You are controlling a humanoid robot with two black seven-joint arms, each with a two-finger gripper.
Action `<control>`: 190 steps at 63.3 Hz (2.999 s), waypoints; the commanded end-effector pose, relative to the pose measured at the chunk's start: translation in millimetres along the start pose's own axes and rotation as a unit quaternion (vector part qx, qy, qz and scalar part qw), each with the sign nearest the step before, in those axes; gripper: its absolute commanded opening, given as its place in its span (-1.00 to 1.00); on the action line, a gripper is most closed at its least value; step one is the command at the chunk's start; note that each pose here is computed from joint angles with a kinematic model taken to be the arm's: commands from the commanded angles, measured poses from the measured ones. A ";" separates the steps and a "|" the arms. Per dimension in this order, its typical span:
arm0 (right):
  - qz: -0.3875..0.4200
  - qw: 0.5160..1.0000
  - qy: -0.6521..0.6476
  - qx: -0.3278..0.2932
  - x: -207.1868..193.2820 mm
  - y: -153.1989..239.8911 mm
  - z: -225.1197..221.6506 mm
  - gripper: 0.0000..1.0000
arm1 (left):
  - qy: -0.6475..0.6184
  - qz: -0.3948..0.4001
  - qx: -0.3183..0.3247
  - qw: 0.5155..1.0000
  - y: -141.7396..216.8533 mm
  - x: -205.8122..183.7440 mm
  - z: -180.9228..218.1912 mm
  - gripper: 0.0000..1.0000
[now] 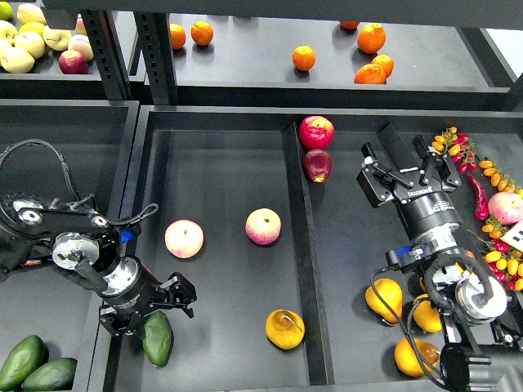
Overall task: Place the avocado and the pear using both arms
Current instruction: 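Lower the left gripper onto the green avocado and close on it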
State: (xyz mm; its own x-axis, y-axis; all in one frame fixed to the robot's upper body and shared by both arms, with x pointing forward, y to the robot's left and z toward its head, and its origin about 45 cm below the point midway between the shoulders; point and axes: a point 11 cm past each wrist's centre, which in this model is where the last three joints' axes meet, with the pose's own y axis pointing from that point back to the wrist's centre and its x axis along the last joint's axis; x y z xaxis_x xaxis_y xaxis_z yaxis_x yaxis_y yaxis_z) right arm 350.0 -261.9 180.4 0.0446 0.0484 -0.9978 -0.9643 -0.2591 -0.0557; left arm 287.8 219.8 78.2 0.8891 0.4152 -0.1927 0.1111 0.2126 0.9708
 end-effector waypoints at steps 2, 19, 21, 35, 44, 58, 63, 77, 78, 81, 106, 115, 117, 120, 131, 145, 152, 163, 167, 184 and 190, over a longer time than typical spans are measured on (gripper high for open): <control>0.000 1.000 0.000 0.001 0.5 0.8 -0.5 0.99 | -0.002 0.010 0.007 1.000 -5.8 4.7 3.0 0.99; 0.004 1.000 -0.001 0.003 3.8 4.1 -0.9 0.99 | 0.005 0.014 0.020 1.000 -20.3 6.2 -2.7 0.99; 0.005 1.000 -0.001 0.003 4.9 5.1 -1.0 1.00 | 0.007 0.013 0.021 1.000 -22.0 5.6 -4.7 0.99; 0.005 1.000 -0.002 0.004 5.5 6.0 -1.1 1.00 | 0.015 0.016 0.026 0.999 -25.2 8.4 -11.0 0.99; 0.004 1.000 -0.002 0.004 5.0 5.9 -1.0 0.99 | 0.024 0.017 0.030 0.999 -29.8 9.5 -17.4 0.99; 0.005 1.000 -0.002 0.004 5.6 6.4 -1.1 0.99 | 0.015 0.020 0.037 0.999 -40.4 7.5 -15.8 0.99; 0.005 1.000 -0.002 0.004 5.6 6.4 -1.1 0.99 | 0.014 0.023 0.036 0.999 -40.9 8.8 -13.4 0.99; 0.005 1.000 -0.002 0.004 6.4 7.4 -1.2 0.99 | 0.017 0.018 0.040 0.999 -52.1 4.0 -16.2 0.99; 0.005 1.000 -0.002 0.004 6.4 7.4 -1.2 1.00 | 0.018 0.018 0.040 0.999 -52.4 4.0 -16.4 0.98; 0.006 1.000 -0.003 0.005 6.9 7.8 -1.2 0.99 | 0.017 0.018 0.040 0.999 -52.9 3.2 -15.3 0.98; 0.007 1.000 -0.003 0.005 7.5 8.3 -1.2 0.99 | 0.016 0.018 0.036 0.999 -56.9 2.6 -8.9 0.87; 0.007 1.000 -0.003 0.005 7.5 8.3 -1.2 0.99 | 0.019 0.017 0.034 0.999 -59.2 1.9 -7.8 0.75; 0.007 1.000 -0.003 0.005 7.5 8.3 -1.2 1.00 | 0.021 0.015 0.031 0.999 -60.0 1.0 -7.3 0.67; 0.007 1.000 -0.003 0.005 7.5 8.3 -1.2 0.99 | 0.022 0.014 0.030 0.999 -60.1 0.7 -6.6 0.61; 0.007 1.000 -0.003 0.005 7.5 8.3 -1.2 0.99 | 0.026 0.013 0.029 0.999 -61.0 0.6 -7.5 0.42; 0.008 1.000 -0.003 0.005 8.0 8.8 -1.3 0.99 | 0.028 0.008 0.023 0.999 -61.0 -1.0 -4.4 0.22; 0.008 1.000 -0.003 0.006 8.8 9.8 -1.4 0.99 | 0.028 0.006 0.020 0.999 -60.1 -0.9 -2.8 0.09; 0.009 1.000 -0.003 0.006 9.4 10.2 -1.4 1.00 | 0.029 -0.004 0.005 1.000 -57.5 -2.5 4.9 -0.26; 0.009 1.000 -0.003 0.006 9.4 10.2 -1.4 1.00 | 0.028 -0.008 -0.001 1.000 -55.3 -2.7 8.5 -0.37; 0.007 1.000 -0.003 0.006 9.0 10.2 -1.4 1.00 | 0.009 0.004 -0.020 1.000 -32.5 9.3 30.5 -0.40; 0.007 1.000 -0.003 0.006 9.0 10.2 -1.4 0.99 | 0.000 0.007 -0.028 1.000 -21.8 13.7 40.5 -0.40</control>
State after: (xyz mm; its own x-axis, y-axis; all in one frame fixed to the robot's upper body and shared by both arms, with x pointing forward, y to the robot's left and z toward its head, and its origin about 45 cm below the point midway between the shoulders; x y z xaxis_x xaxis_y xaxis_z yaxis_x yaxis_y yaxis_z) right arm 340.9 -265.5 170.7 0.0285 0.0501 -0.9983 -0.9678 -0.2484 -0.0401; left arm 304.9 190.1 47.9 0.8804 0.4345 -0.1900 0.0883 0.2434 0.9659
